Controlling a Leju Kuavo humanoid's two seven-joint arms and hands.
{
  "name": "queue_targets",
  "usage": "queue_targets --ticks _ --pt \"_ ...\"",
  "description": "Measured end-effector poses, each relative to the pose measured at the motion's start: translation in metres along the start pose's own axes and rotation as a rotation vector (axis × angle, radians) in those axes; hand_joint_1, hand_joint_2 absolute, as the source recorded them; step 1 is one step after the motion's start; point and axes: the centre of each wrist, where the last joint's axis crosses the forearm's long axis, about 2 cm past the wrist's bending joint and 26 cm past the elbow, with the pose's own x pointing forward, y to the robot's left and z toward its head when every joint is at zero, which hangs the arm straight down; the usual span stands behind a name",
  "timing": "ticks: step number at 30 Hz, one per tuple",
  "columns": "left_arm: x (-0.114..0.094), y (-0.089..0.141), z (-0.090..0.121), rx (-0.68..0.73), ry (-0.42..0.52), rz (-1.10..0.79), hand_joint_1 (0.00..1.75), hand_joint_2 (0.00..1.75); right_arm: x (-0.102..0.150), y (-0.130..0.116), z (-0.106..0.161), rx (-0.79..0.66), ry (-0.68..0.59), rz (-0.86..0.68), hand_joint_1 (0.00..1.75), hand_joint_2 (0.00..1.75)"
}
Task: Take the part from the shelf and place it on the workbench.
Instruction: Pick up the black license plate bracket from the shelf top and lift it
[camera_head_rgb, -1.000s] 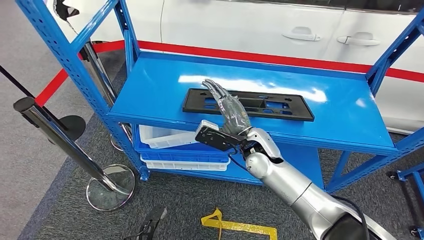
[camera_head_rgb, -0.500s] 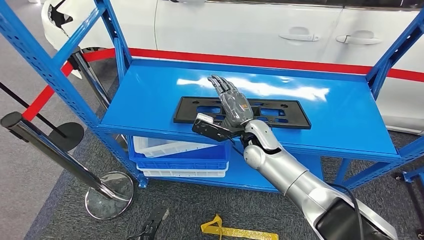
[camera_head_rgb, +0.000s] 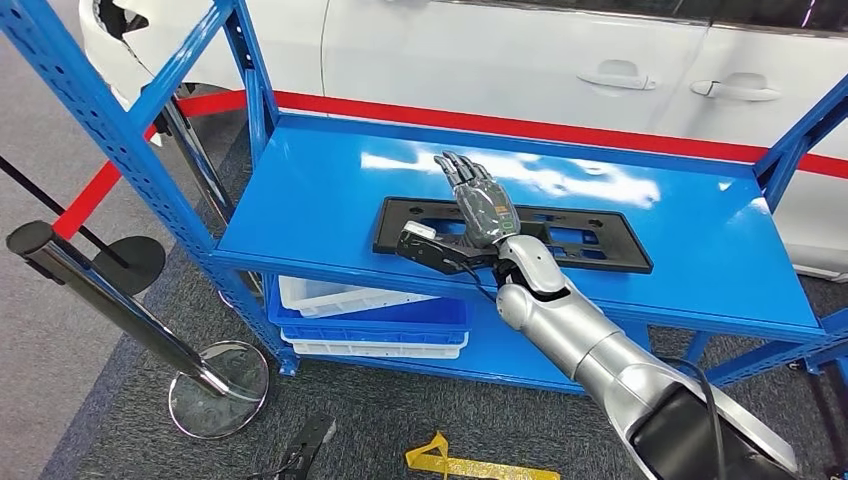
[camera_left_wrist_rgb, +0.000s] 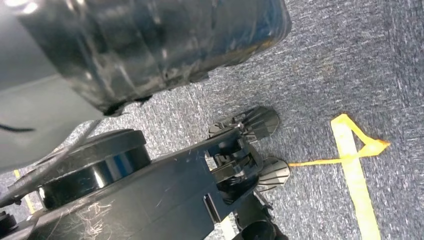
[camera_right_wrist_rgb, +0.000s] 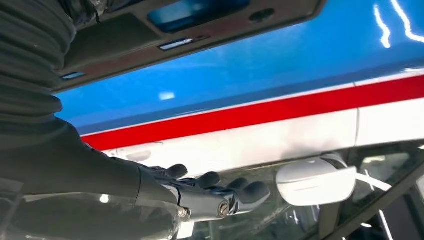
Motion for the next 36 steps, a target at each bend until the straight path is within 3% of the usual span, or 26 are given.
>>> queue_targets --ticks 12,25,36 --pt "0.000 0.002 0.000 0.009 -0.016 -0.026 0.00 0.00 -0.019 0.011 0.005 0.073 0.076 0.053 0.00 1.75" --pt "-0.003 0.004 0.000 0.004 -0.014 -0.080 0.00 0.00 -0.036 0.038 0.026 0.256 0.079 -0.042 0.00 1.75" --pt "-0.001 0.005 -0.001 -0.010 -0.020 -0.120 0.00 0.00 -0.046 0.048 0.034 0.316 0.160 0.103 0.00 1.75"
